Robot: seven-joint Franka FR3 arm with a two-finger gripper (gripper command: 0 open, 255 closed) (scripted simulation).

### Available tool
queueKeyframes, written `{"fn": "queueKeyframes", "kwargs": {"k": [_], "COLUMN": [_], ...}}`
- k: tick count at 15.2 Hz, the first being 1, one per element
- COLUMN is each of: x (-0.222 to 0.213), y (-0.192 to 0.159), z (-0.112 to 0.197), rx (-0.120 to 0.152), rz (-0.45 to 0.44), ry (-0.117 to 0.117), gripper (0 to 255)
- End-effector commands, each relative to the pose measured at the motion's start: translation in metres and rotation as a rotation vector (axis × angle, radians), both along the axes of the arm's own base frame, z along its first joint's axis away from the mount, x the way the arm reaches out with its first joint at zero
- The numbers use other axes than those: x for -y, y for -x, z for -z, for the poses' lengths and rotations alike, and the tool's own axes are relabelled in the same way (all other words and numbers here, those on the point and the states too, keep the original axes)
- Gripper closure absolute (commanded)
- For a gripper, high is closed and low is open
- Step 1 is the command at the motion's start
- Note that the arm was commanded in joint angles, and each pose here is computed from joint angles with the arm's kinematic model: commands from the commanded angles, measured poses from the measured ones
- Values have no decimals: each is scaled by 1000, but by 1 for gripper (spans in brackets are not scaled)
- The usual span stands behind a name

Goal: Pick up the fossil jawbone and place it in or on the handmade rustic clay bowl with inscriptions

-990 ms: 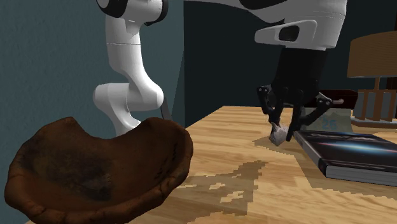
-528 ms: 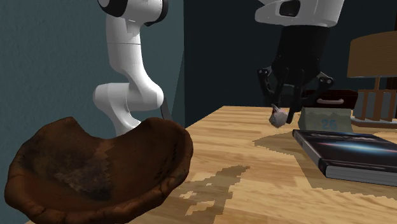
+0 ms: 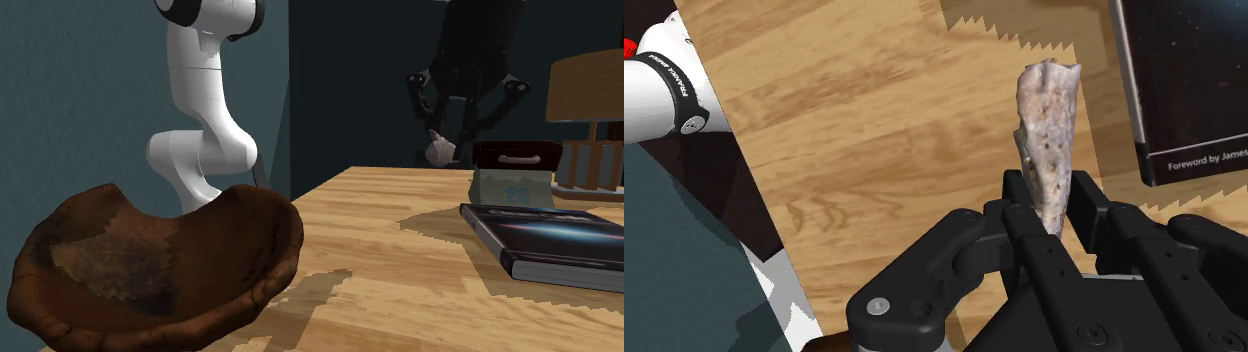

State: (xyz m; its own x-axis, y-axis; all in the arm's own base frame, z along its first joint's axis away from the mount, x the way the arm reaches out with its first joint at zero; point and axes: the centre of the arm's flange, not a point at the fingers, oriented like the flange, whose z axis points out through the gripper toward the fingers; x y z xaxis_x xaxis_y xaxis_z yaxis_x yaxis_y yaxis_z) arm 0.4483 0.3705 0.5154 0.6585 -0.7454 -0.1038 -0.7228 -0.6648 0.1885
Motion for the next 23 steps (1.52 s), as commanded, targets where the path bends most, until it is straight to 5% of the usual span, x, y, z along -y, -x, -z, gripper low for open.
{"fn": "queueKeyframes", "kwargs": {"k": [1,9,23], "x": [0,0,182], "y": [-1,-1,-36], "z": [-10,-48,-49], "rx": [0,0,0], "rz": [0,0,0], "ry": [0,0,0], "gripper": [255,255,255]}}
